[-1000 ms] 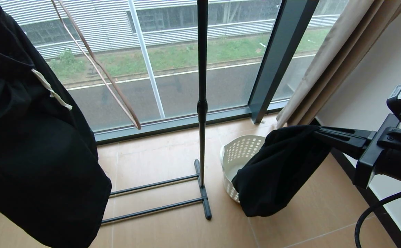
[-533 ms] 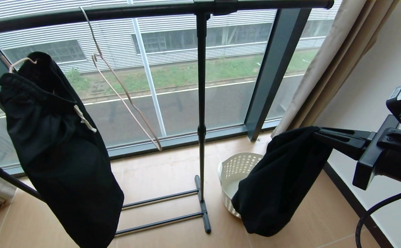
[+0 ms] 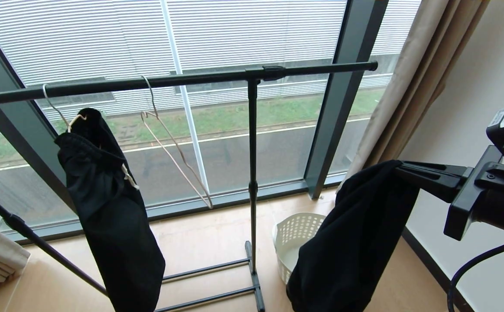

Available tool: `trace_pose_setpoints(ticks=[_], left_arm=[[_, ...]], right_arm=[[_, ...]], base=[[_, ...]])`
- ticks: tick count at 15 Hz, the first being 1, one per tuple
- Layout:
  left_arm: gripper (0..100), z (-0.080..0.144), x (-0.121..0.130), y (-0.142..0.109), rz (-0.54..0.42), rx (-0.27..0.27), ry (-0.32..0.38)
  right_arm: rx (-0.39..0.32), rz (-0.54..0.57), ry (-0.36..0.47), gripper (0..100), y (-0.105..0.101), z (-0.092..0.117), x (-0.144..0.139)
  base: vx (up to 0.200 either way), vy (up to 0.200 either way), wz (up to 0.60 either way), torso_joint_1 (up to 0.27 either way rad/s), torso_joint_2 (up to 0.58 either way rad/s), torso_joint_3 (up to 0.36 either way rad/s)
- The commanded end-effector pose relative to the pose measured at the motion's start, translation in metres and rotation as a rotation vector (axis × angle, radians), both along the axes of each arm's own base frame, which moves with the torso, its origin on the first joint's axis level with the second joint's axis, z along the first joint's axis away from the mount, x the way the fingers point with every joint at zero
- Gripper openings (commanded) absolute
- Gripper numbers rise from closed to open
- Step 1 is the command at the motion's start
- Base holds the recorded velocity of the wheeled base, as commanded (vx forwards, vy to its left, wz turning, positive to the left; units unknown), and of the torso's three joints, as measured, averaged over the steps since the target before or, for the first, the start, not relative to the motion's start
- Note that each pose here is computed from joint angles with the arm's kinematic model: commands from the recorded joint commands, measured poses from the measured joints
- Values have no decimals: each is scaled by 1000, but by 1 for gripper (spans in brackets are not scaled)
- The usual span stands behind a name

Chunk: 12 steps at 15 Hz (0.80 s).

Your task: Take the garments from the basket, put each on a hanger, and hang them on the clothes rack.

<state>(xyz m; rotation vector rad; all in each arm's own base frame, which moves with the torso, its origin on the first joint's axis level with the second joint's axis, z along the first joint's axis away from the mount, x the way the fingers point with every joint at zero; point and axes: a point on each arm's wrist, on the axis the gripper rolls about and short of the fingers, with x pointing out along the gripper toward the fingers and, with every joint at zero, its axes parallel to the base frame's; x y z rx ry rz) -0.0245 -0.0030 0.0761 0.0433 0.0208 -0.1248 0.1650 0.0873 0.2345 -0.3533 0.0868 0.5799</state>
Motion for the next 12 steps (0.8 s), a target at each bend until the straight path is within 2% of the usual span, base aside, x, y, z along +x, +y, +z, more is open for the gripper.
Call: trace_pose_setpoints(ticks=[1,9,12], left_arm=[[100,0,0,0,0,0,1],[100,0,0,0,0,0,1],[100,0,0,0,0,0,1]], right_arm=[[-2,0,3,0,0,-1,0],[-4,1,4,0,0,-2,0],[-4,1,4,0,0,-2,0]], base=[[0,0,0,173,-378,2],[0,0,0,160,-356,-27],[0,0,0,24,-31,15]])
